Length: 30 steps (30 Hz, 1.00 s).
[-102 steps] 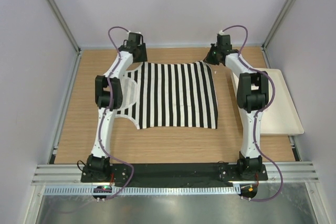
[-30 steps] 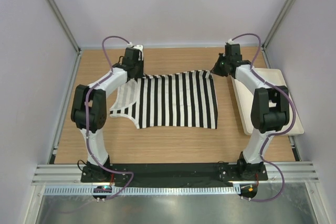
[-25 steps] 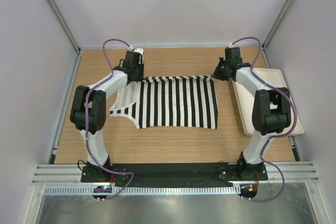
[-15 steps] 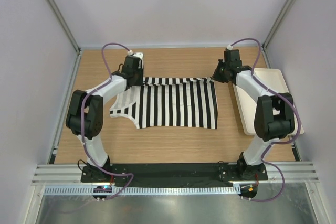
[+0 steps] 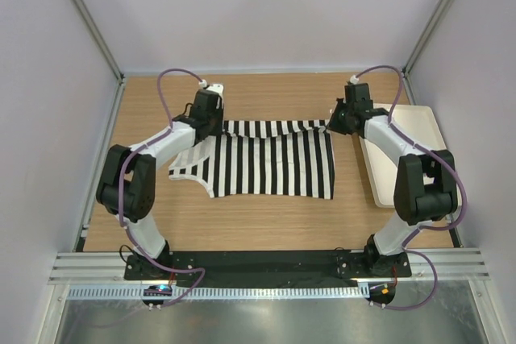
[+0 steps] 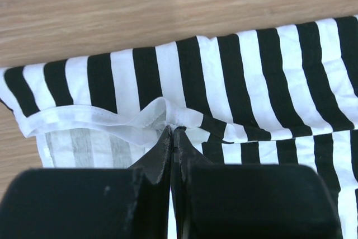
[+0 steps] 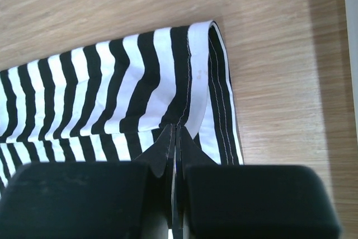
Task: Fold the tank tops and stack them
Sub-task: Fold the tank top
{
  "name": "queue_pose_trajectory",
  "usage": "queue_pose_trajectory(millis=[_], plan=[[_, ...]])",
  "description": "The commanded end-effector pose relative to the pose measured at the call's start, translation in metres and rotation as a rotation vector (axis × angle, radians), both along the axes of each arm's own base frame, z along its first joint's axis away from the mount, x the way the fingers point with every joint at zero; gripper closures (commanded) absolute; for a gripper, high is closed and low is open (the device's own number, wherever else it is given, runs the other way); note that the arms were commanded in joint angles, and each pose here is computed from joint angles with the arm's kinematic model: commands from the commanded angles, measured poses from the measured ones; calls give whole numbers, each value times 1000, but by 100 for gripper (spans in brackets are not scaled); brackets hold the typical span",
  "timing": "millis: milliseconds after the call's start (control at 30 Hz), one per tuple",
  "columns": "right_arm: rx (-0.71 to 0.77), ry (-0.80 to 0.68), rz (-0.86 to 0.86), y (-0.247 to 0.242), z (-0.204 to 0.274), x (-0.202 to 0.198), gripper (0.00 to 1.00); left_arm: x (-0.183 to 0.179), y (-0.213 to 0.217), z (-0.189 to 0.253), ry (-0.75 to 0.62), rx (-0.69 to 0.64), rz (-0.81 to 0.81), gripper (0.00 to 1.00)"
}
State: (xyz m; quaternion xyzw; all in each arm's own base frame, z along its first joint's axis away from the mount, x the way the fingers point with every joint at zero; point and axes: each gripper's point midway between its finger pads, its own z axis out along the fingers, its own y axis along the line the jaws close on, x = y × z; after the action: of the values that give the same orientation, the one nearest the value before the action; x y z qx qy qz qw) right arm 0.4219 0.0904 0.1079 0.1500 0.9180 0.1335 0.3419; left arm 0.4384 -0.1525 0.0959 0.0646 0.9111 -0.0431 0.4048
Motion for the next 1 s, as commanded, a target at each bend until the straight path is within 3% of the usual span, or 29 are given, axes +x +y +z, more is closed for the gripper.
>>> queue_pose_trajectory(millis=[0,333,433,467,600,667,967], plan=[[-17,-39,-7,-4,8,-3,98,-3,-4,8,-21,-12,19,100],[-32,22,-11,-5,-24,-27,91,-36,-1,-38,130,43,49,94],[-59,18,-51,-14,-26,-32,83,-47,0,-43,136,66,80,81],[-70,17,-71,-17,-27,-35,72,-55,-3,-49,151,61,83,71],[-72,-39,-102,-23,-14,-37,52,-62,0,-44,106,86,131,57],[-69,-68,-105,-23,-5,-36,47,-61,2,-36,80,71,155,54],[-61,-54,-88,-16,-1,-8,47,-47,10,11,-53,-23,269,55]])
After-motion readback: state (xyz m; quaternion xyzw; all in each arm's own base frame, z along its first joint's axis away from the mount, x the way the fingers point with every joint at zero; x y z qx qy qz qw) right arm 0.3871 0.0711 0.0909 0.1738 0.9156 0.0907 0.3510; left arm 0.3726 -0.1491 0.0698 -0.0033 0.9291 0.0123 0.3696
